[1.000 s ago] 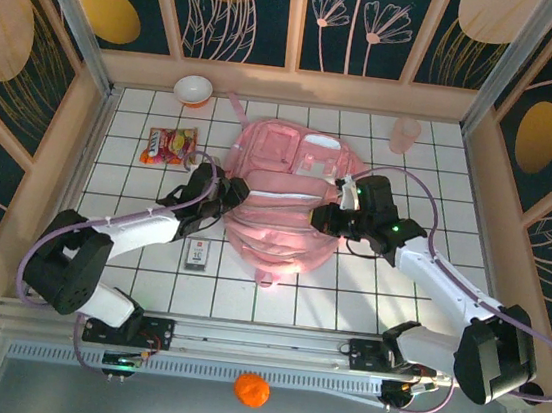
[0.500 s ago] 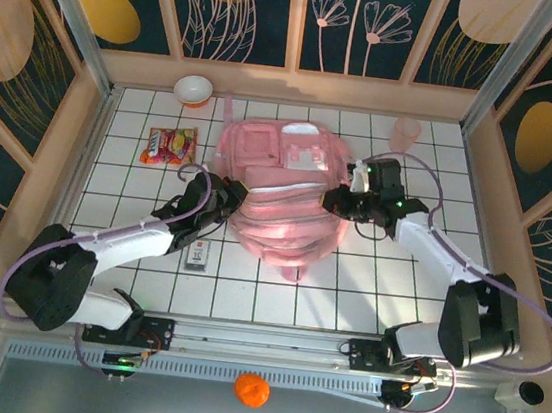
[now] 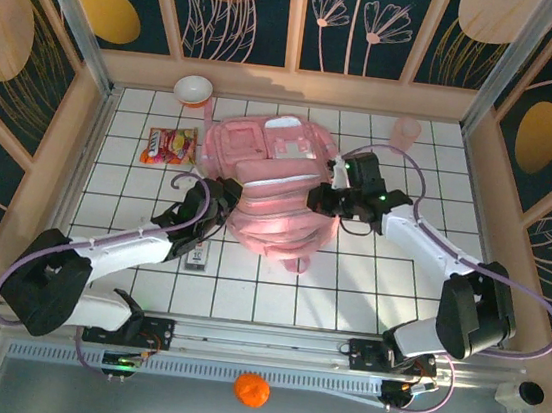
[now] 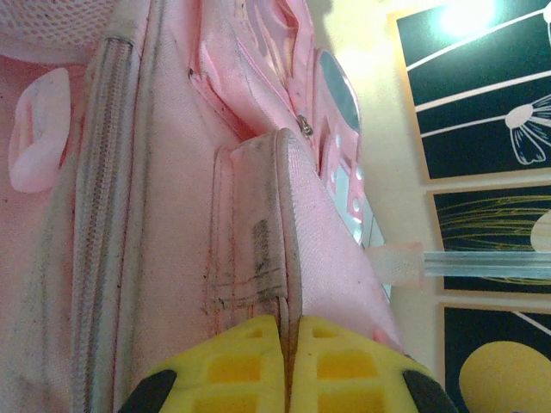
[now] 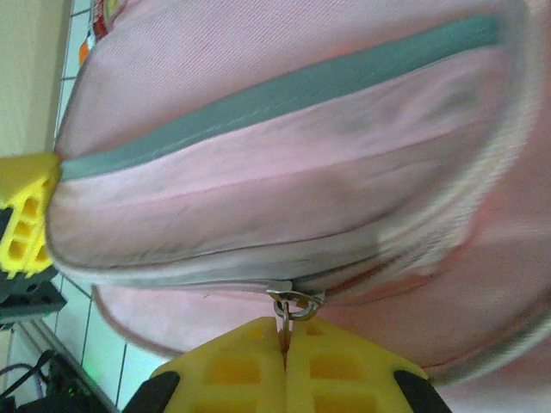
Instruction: Pack the student bag
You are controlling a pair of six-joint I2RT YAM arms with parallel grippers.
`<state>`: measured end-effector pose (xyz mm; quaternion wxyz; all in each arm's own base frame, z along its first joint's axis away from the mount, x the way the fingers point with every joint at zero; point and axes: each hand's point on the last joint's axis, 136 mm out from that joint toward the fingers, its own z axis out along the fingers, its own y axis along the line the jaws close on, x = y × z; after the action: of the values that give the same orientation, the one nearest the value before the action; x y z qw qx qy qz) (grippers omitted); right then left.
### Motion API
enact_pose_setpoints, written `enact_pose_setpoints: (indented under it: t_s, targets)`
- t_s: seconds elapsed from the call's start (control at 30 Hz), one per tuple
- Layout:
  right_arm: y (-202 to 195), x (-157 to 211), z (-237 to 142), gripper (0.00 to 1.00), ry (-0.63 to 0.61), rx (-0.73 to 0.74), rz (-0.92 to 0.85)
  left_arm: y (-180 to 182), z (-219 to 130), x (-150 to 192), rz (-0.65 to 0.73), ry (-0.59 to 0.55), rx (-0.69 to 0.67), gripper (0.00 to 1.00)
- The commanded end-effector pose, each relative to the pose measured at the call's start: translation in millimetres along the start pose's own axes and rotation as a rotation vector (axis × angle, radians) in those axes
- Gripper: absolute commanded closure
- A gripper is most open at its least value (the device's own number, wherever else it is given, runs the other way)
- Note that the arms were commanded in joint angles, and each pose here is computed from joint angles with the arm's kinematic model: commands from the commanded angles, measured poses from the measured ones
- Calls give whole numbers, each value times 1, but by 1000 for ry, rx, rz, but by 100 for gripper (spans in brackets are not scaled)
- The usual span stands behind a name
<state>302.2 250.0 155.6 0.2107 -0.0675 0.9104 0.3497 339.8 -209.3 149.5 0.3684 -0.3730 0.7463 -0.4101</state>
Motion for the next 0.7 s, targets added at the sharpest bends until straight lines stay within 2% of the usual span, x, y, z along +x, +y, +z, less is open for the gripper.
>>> enact_pose_setpoints:
  t_s: [0.0,0.37,0.53,0.67]
  targets:
    - [30,4,-2,100,4,-62,15,-57,-1,-8,-81,-40,166,100]
    - [117,10,36,100,-6,-245,34,-70,2,4,-56,-11,186,100]
    - [123,10,42,99,-19,-242,-2,-65,0,2,-51,-22,174,100]
    - [110,2,20,77,-86,-148,-110,-60,-3,-2,-22,-35,136,100]
